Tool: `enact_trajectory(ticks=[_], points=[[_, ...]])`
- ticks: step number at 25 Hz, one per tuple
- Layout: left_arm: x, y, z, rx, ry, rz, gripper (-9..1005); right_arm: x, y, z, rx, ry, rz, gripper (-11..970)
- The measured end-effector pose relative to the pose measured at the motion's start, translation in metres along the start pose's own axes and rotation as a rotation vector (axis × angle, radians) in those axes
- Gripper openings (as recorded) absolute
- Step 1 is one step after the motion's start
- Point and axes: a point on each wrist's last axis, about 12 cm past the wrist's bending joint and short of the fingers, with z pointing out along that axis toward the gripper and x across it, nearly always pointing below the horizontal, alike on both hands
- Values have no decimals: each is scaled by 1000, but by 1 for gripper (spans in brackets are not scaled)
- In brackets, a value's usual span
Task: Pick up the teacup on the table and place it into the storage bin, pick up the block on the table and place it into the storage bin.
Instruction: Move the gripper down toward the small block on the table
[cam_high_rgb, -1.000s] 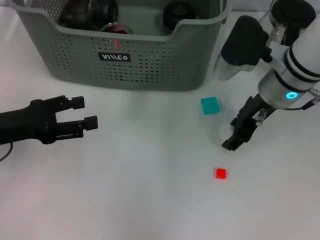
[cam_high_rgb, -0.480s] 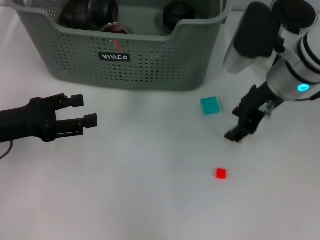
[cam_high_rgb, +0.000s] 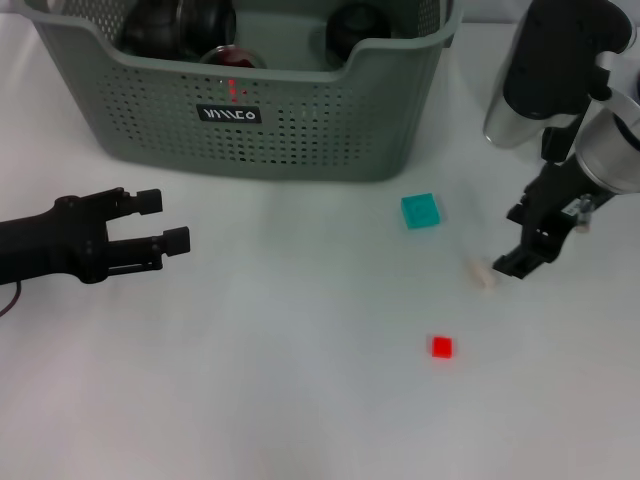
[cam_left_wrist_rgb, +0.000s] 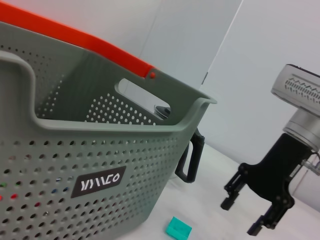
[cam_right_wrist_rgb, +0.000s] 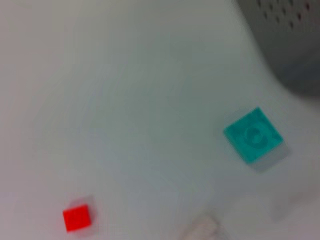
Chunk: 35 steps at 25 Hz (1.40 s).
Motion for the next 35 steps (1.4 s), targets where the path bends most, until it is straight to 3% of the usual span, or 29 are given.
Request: enact_trajectory(ticks=[35], points=[[-3, 2, 2, 0, 5, 4, 860, 1, 3, 27, 33, 97, -25, 710]])
